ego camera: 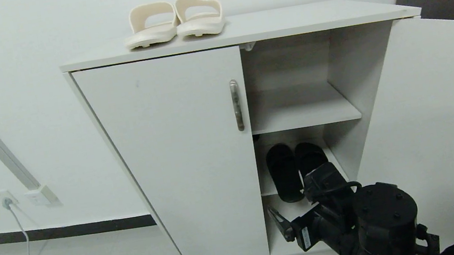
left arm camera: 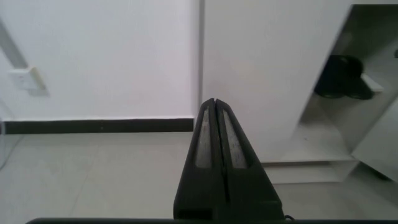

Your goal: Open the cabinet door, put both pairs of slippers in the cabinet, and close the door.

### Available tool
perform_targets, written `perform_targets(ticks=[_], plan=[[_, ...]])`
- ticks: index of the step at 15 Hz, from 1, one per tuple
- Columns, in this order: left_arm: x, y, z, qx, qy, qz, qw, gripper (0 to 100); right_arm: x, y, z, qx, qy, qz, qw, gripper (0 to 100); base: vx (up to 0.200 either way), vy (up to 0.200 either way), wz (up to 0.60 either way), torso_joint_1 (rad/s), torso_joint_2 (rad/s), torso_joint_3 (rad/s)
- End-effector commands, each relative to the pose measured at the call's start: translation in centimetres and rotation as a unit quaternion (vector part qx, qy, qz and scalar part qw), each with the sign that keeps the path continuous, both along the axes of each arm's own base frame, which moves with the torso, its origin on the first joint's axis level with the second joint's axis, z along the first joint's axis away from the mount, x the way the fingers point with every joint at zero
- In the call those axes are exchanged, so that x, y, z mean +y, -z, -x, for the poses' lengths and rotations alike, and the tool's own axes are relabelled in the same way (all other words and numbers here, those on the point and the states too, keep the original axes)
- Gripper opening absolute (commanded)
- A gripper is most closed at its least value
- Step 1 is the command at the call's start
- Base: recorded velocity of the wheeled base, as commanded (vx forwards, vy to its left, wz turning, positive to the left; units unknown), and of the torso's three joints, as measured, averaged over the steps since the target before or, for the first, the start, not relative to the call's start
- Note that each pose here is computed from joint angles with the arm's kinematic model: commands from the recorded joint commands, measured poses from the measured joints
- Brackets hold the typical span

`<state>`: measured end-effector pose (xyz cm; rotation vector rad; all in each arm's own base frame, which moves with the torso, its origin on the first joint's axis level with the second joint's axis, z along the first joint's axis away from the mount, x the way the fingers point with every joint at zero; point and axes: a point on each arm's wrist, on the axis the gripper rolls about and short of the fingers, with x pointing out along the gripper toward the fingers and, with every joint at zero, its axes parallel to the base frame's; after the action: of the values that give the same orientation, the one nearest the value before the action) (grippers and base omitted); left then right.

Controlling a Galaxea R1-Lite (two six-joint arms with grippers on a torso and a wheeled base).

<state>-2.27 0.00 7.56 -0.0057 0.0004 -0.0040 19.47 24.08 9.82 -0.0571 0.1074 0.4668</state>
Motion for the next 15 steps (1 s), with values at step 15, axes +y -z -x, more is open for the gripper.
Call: perform_targets(ticks=[15], plan=[[0.00, 0.00, 0.00, 0.000, 0.000, 0.001, 1.0000, 0, -0.03, 0.13, 0.00, 0.000, 0.001, 0.000, 1.000, 100, 0.000, 0.147, 0.00, 0.002, 0.00, 0.002]])
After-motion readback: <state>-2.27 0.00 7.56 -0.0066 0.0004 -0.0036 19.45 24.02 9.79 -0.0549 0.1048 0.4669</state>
